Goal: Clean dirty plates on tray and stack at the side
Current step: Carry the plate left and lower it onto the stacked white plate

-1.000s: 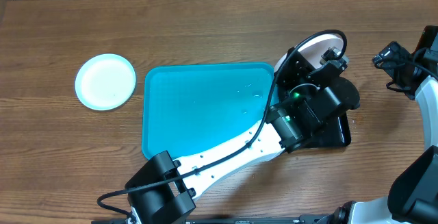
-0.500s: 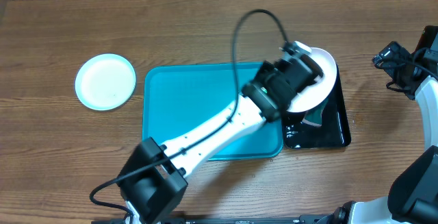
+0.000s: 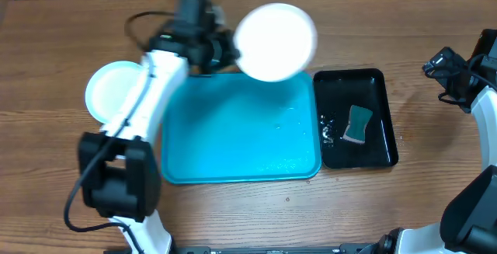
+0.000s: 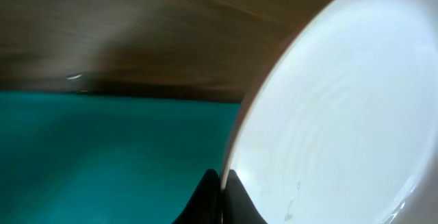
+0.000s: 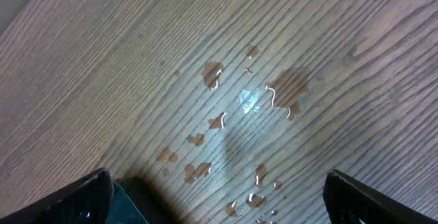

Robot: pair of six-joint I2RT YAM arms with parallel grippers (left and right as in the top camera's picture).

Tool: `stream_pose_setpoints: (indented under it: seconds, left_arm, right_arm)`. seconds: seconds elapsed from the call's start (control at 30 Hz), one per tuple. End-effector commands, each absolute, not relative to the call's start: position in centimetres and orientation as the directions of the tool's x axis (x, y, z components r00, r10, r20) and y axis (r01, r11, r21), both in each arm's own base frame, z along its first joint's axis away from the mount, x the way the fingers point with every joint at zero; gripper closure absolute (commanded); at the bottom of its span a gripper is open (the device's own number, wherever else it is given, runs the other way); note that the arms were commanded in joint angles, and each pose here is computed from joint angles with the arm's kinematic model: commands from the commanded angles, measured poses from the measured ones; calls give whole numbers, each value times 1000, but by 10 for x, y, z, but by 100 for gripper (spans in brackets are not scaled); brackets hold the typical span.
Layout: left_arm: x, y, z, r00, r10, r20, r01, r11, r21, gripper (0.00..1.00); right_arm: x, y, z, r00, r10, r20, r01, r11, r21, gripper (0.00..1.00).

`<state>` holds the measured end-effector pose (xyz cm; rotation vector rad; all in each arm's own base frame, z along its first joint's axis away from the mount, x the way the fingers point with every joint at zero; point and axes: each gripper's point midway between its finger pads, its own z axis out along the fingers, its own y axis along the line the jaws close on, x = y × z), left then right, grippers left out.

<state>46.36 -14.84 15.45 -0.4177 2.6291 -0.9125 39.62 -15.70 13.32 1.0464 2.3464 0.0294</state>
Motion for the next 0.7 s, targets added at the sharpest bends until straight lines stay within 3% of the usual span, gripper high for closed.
stream_pose_setpoints:
  seconds: [0.0, 0.3, 0.53, 0.67]
  left_arm:
    - [464, -94, 167, -870, -488, -63, -296, 621, -726, 96]
    - [427, 84, 147, -692, -722, 1, -554, 531, -641, 96]
    - [361, 199, 118, -465, -885, -26, -811, 437, -389, 96]
    - [337, 232, 106, -404, -911, -83, -874, 412, -259, 96]
  right_arm:
    - [397, -156, 145, -518, 687, -509, 672, 695, 255, 0]
    - [397, -156, 145, -518, 687, -510, 672, 695, 255, 0]
    - [397, -156, 145, -518, 687, -510, 672, 695, 255, 0]
    - [397, -156, 145, -518, 687, -510, 672, 695, 255, 0]
